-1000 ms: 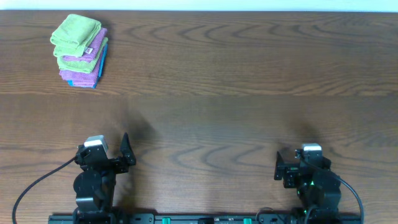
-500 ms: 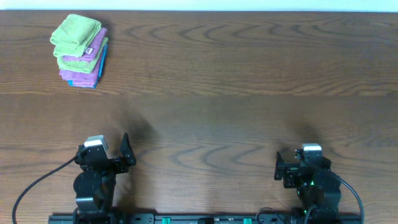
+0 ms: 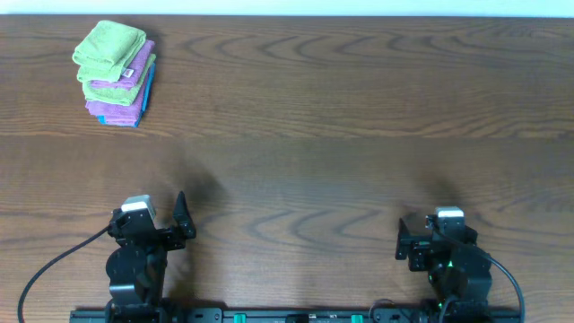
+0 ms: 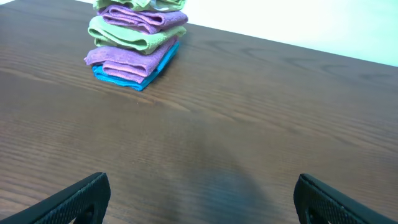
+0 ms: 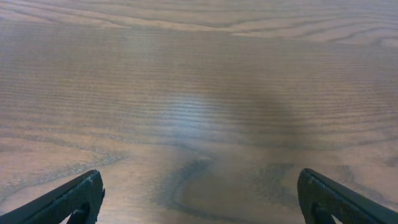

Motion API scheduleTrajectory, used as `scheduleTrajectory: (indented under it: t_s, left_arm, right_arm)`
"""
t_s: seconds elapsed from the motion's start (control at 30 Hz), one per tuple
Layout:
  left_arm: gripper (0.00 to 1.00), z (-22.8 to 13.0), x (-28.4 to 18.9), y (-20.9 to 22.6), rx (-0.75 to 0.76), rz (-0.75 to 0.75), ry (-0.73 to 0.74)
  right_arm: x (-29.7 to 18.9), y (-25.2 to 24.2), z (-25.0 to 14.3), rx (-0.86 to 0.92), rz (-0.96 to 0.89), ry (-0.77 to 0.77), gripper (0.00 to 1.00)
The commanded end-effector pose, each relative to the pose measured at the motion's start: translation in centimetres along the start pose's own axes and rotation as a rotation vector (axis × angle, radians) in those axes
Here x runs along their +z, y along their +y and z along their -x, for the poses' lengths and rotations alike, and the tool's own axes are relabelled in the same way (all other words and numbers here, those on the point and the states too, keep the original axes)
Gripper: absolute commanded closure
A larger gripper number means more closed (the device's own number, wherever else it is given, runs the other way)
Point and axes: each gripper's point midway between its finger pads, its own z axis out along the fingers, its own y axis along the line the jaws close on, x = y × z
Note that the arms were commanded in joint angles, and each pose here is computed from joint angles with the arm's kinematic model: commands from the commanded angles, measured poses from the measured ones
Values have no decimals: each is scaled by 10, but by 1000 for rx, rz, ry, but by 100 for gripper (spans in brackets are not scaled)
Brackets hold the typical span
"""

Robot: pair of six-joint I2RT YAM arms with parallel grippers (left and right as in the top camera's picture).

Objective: Fold the cloth

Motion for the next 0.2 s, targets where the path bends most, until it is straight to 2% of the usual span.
scheduleTrajectory:
  t_s: [0.0, 0.17]
  left_arm:
    - [5, -9, 3, 5, -11, 24, 17]
    - [5, -9, 3, 5, -11, 24, 17]
  right_arm:
    - [1, 0, 0, 7, 1, -5, 1]
    - [1, 0, 0, 7, 1, -5, 1]
